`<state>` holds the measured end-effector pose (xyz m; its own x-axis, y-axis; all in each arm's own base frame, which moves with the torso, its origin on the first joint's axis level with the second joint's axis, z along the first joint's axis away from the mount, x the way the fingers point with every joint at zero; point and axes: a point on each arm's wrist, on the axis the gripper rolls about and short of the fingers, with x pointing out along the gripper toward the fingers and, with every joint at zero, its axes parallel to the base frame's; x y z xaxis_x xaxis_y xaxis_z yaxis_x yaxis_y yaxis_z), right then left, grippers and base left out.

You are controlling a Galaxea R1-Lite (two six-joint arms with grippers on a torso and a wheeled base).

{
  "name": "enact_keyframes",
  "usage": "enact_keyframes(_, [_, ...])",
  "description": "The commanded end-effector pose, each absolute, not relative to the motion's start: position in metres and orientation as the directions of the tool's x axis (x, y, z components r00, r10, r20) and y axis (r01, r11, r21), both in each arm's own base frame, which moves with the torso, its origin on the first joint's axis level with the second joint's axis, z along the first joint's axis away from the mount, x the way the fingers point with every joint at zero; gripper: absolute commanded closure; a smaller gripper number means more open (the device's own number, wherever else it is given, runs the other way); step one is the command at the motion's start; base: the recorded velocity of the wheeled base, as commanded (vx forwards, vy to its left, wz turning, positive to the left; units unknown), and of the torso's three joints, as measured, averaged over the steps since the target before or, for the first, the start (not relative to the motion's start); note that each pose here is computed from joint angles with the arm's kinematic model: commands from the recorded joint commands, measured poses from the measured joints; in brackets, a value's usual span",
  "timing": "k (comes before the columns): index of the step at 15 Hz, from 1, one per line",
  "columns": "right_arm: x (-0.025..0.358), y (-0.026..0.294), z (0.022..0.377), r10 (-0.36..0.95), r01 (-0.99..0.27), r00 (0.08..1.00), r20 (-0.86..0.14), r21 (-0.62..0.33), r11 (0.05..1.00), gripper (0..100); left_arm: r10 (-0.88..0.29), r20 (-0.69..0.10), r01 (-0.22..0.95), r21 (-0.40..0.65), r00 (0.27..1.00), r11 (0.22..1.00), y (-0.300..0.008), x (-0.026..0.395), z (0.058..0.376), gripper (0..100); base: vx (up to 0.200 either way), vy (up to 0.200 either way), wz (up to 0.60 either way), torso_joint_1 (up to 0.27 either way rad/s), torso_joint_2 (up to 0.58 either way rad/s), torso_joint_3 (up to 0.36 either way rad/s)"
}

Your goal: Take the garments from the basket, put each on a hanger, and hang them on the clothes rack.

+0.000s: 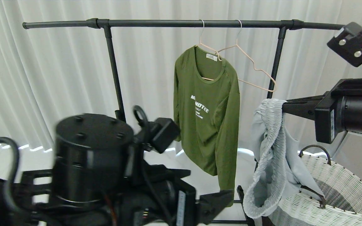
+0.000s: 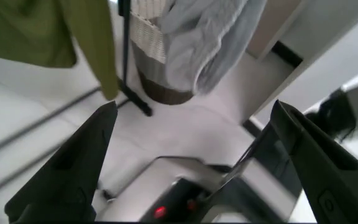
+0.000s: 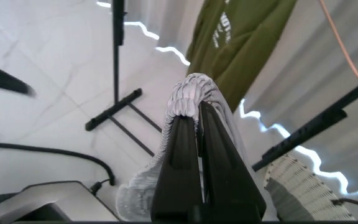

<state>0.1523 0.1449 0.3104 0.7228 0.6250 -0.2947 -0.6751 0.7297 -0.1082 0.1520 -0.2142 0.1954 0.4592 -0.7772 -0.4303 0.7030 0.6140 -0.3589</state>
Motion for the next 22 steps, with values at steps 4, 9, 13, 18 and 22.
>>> enact_keyframes(4, [0.152, 0.146, 0.309, 0.631, -0.68, 0.717, -0.297, -0.099, 0.726, 100, -0.723, -0.56, 0.643, -0.389, 0.403, 0.66, -0.307, 0.183, 0.129, 0, 0.0, 0.0, 0.0, 0.0, 0.0, 0.0])
enact_keyframes(9, [0.145, 0.138, 0.316, 0.637, -0.674, 0.723, -0.268, -0.071, 0.735, 100, -0.681, -0.604, 0.546, -0.434, 0.414, 0.717, -0.31, 0.204, 0.107, 0, 0.0, 0.0, 0.0, 0.0, 0.0, 0.0])
enact_keyframes(13, [0.144, 0.137, 0.315, 0.634, -0.672, 0.725, -0.269, -0.07, 0.737, 100, -0.652, -0.62, 0.473, -0.458, 0.436, 0.752, -0.308, 0.208, 0.101, 0, 0.0, 0.0, 0.0, 0.0, 0.0, 0.0])
enact_keyframes(18, [0.142, 0.135, 0.316, 0.636, -0.67, 0.726, -0.262, -0.062, 0.74, 100, -0.58, -0.683, 0.434, -0.402, 0.443, 0.806, -0.299, 0.205, 0.078, 100, 0.0, 0.0, 0.0, 0.0, 0.0, 0.0])
enact_keyframes(22, [0.142, 0.135, 0.312, 0.624, -0.663, 0.729, -0.28, -0.067, 0.745, 100, -0.548, -0.686, 0.416, -0.372, 0.479, 0.83, -0.292, 0.202, 0.08, 100, 0.0, 0.0, 0.0, 0.0, 0.0, 0.0])
